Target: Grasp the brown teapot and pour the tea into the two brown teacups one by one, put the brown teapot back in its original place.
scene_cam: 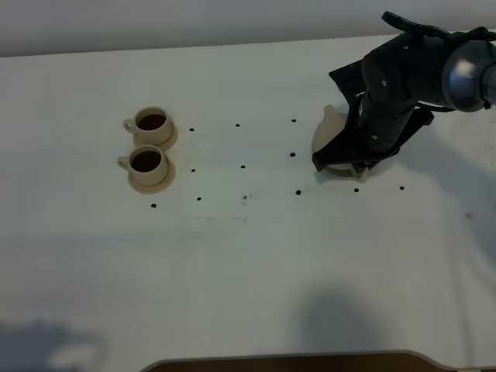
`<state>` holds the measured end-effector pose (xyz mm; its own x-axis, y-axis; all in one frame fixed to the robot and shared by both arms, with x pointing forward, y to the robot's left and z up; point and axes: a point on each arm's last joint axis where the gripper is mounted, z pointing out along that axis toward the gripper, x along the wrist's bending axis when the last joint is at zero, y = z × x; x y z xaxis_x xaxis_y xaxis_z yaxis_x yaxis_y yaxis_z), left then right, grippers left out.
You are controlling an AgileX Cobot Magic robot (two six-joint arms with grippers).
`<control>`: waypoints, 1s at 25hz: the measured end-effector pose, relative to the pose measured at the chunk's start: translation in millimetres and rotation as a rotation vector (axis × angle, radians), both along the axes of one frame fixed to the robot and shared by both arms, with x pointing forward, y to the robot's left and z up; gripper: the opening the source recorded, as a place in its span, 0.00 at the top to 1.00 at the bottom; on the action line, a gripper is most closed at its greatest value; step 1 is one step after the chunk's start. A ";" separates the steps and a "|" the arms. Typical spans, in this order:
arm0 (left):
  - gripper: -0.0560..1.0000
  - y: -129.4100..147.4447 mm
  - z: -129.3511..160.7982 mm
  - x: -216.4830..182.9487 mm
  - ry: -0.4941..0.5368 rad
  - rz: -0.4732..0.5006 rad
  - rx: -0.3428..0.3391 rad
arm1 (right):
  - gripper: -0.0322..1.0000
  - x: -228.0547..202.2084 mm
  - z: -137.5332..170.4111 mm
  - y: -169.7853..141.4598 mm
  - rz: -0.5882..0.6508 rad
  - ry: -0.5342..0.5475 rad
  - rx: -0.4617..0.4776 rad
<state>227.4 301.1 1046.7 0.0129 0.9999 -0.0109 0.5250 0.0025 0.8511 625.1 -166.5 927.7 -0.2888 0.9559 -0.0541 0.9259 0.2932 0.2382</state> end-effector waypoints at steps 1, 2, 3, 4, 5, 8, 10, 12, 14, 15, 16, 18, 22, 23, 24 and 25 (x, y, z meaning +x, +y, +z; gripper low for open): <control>0.51 0.0 0.0 0.0 0.000 0.000 0.000 | 0.81 0.4 0.1 0.2 0.000 -0.004 0.002; 0.51 0.0 0.0 0.0 0.000 0.000 0.000 | 0.78 0.4 0.1 0.2 0.000 -0.004 0.002; 0.51 0.0 0.0 0.0 0.000 0.000 0.000 | 0.75 0.5 0.7 0.2 0.000 -0.006 0.002; 0.51 0.0 0.0 0.0 0.000 0.000 0.000 | 0.72 0.9 1.3 0.4 0.000 -0.007 0.004; 0.51 0.0 0.0 0.0 0.000 0.000 0.000 | 0.69 1.6 3.0 0.6 0.000 -0.010 0.004; 0.51 0.0 0.0 0.0 0.000 0.000 0.000 | 0.57 3.1 13.9 1.1 -0.003 -0.023 0.009; 0.51 0.0 0.0 0.0 0.000 0.000 0.000 | 0.50 1.7 26.4 0.5 -0.007 -0.023 0.009; 0.51 0.0 0.0 0.0 0.000 0.000 0.000 | 0.46 -4.6 38.5 -0.8 -0.020 0.013 0.010; 0.51 0.0 0.0 0.0 0.000 0.000 0.000 | 0.43 -15.2 50.4 -2.2 -0.039 0.073 0.019; 0.51 0.0 0.0 0.0 0.000 0.000 0.000 | 0.43 -21.0 55.4 -2.9 -0.047 0.112 0.021; 0.51 0.0 0.0 0.0 0.000 0.000 0.000 | 0.43 -27.3 61.8 -3.5 -0.055 0.148 0.027; 0.51 0.0 0.0 0.0 0.000 0.000 0.000 | 0.43 -39.7 76.9 -3.7 -0.065 0.202 0.055; 0.51 0.0 0.0 0.0 0.000 0.000 0.000 | 0.42 -69.1 103.2 -0.3 -0.015 0.192 0.094; 0.51 0.0 0.0 0.0 0.000 0.000 0.000 | 0.42 -79.6 110.0 -0.4 0.003 0.182 0.096; 0.51 0.0 0.0 0.0 0.000 0.000 0.001 | 0.42 -90.3 116.4 -1.8 0.017 0.174 0.101; 0.51 0.0 0.0 0.0 0.000 0.000 0.001 | 0.42 -101.6 124.1 -2.8 0.031 0.160 0.110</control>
